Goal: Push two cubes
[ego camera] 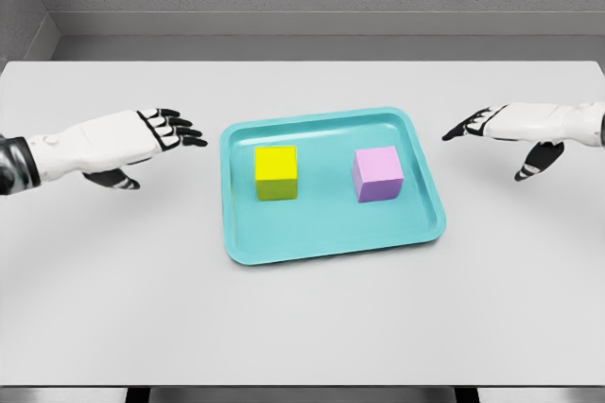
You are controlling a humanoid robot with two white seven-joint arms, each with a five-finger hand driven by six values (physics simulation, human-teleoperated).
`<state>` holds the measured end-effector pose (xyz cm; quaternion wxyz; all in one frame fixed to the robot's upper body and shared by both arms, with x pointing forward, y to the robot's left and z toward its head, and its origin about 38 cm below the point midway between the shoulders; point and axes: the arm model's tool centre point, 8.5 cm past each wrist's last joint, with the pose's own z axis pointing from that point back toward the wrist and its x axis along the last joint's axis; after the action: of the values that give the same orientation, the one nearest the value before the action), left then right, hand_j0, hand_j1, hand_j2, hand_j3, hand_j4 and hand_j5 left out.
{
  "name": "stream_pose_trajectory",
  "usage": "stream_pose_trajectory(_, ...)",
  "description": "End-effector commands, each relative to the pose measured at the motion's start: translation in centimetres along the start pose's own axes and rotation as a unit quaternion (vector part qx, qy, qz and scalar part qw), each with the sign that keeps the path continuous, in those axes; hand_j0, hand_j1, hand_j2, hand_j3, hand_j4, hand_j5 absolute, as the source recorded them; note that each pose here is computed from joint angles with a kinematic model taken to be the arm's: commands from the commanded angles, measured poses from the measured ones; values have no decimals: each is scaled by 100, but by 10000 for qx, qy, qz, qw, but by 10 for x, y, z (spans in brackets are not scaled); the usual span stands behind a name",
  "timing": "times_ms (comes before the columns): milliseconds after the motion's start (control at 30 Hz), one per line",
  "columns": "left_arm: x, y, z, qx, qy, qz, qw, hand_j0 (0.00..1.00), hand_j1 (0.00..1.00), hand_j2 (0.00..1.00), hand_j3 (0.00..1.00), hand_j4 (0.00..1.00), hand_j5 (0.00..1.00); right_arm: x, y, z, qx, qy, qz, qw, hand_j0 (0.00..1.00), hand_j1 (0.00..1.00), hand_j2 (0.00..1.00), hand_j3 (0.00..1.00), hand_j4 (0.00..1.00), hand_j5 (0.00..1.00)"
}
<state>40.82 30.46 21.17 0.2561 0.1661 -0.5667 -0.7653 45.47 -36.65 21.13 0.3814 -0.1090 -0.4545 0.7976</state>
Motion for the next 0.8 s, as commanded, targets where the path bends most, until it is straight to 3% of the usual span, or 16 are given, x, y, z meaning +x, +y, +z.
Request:
stream_pose_trajectory(0, 16, -20, -11, -128, -408, 644, 9970, 100, 100, 100, 100, 100, 100, -2, 0, 0, -32, 21, -53, 10000, 100, 100, 100, 100, 100, 100)
stream_pose_trajectory(67, 18, -25, -15, -179, -459, 723, 9962, 100, 100, 100, 100, 100, 100, -2, 0, -2, -10, 29, -11, 10000, 100, 100, 100, 100, 100, 100)
stream_pose_trajectory(167, 14, -39, -20, -528, -418, 727, 9951, 100, 100, 100, 100, 100, 100, -4, -1, -3, -60, 61, -46, 10000, 100, 100, 100, 100, 100, 100)
stream_pose_trajectory(267, 10, -31, -22, -491, -372, 611, 9962, 100, 100, 100, 100, 100, 100, -15, -3, -4, -108, 197, -158, 9996, 100, 100, 100, 100, 100, 100)
stream_pose_trajectory(400, 6, -34, -44, -525, -289, 425, 9973, 100, 100, 100, 100, 100, 100, -30, -4, -10, -109, 399, -333, 9986, 100, 100, 100, 100, 100, 100)
stream_pose_trajectory(500, 6, -33, -45, -490, -295, 422, 9975, 91, 91, 91, 91, 91, 91, -27, -7, -17, 51, 438, -68, 9990, 70, 70, 70, 70, 70, 70)
stream_pose_trajectory(600, 4, -28, -45, -491, -268, 318, 9979, 74, 74, 74, 74, 74, 74, -26, -11, -22, 293, 548, 284, 9977, 62, 62, 62, 62, 62, 62)
stream_pose_trajectory(667, 2, -24, -44, -460, -245, 298, 9982, 64, 64, 64, 64, 64, 64, -23, -14, -25, 300, 510, 321, 9977, 41, 41, 41, 41, 41, 41)
stream_pose_trajectory(767, 0, -17, -45, -442, -235, 231, 9985, 60, 60, 60, 60, 60, 60, -15, -24, -36, 546, 469, 597, 9956, 40, 40, 40, 40, 40, 40)
